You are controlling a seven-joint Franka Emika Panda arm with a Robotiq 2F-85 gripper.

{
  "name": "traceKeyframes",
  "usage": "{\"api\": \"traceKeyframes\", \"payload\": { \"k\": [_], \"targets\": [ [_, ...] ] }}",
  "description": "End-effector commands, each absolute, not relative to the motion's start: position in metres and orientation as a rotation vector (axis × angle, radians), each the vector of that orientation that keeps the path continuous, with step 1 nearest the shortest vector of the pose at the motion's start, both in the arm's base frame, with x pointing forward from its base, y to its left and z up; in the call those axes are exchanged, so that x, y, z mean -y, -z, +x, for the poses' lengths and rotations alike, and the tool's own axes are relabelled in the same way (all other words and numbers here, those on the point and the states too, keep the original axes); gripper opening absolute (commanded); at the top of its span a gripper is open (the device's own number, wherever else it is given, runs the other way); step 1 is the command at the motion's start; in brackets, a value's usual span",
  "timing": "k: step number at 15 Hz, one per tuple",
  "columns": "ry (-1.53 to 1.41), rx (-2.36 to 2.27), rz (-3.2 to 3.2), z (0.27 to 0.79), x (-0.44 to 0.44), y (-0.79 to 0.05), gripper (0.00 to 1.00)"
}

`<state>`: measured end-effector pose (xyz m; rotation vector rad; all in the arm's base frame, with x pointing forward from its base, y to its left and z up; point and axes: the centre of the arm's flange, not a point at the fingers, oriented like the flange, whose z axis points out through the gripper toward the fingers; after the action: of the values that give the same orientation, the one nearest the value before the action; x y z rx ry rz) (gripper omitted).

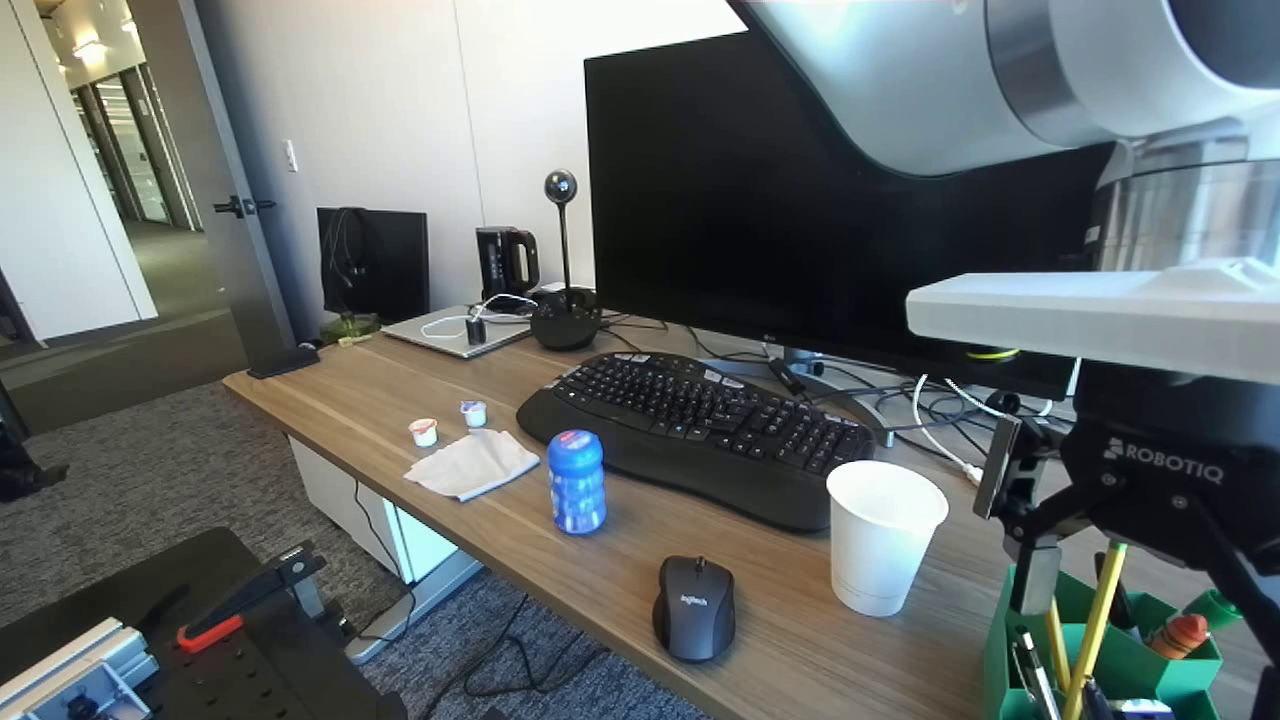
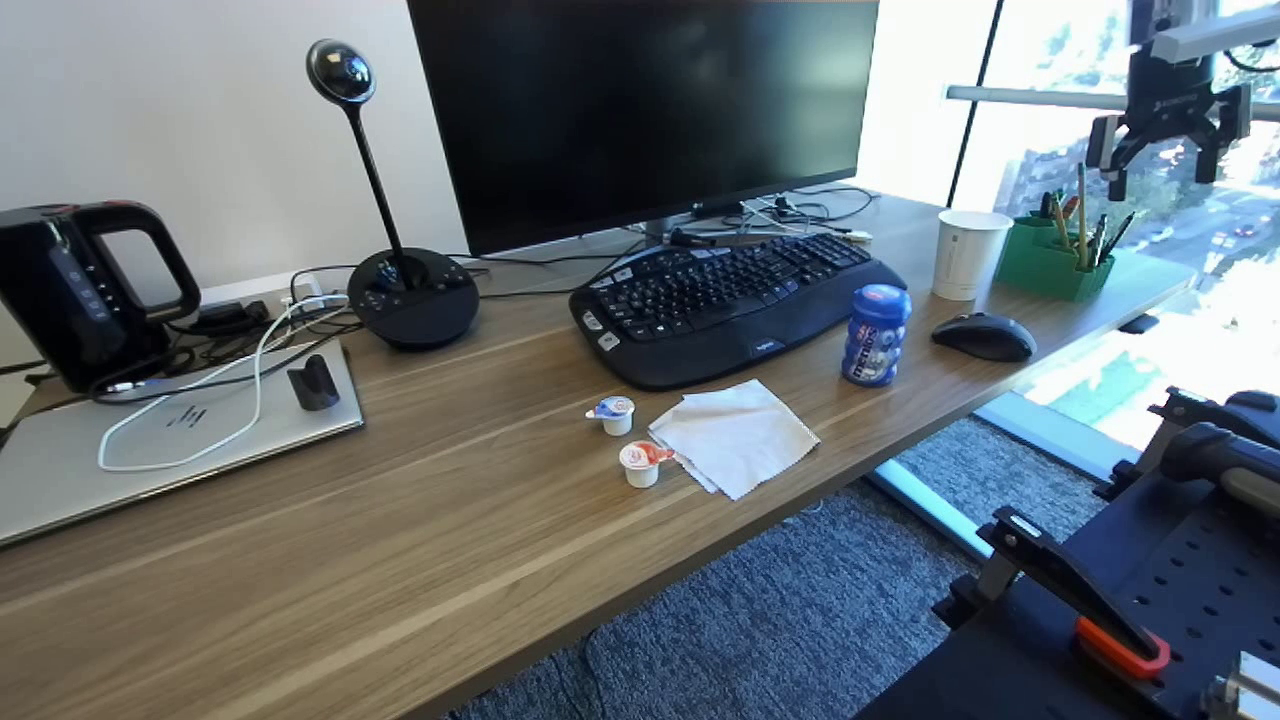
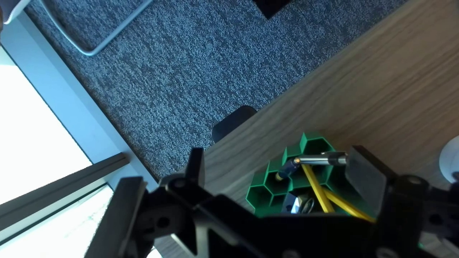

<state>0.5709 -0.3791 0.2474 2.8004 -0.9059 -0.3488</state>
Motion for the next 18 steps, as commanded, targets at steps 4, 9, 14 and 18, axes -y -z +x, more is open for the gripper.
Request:
{"api": "traceKeyframes", "payload": {
  "k": [4, 9, 14, 18],
  "targets": [
    [0.358, 0.915, 2.806, 0.5705, 0.3782, -0.2468, 1.0],
    [0.361, 0.92, 2.809, 0.5705, 0.3776, -0.2465, 1.0],
    [0.361, 0.92, 2.809, 0.5704, 0.3776, -0.2465, 1.0],
    [0.362, 0.92, 2.809, 0.5704, 0.3776, -0.2465, 1.0]
  ]
}}
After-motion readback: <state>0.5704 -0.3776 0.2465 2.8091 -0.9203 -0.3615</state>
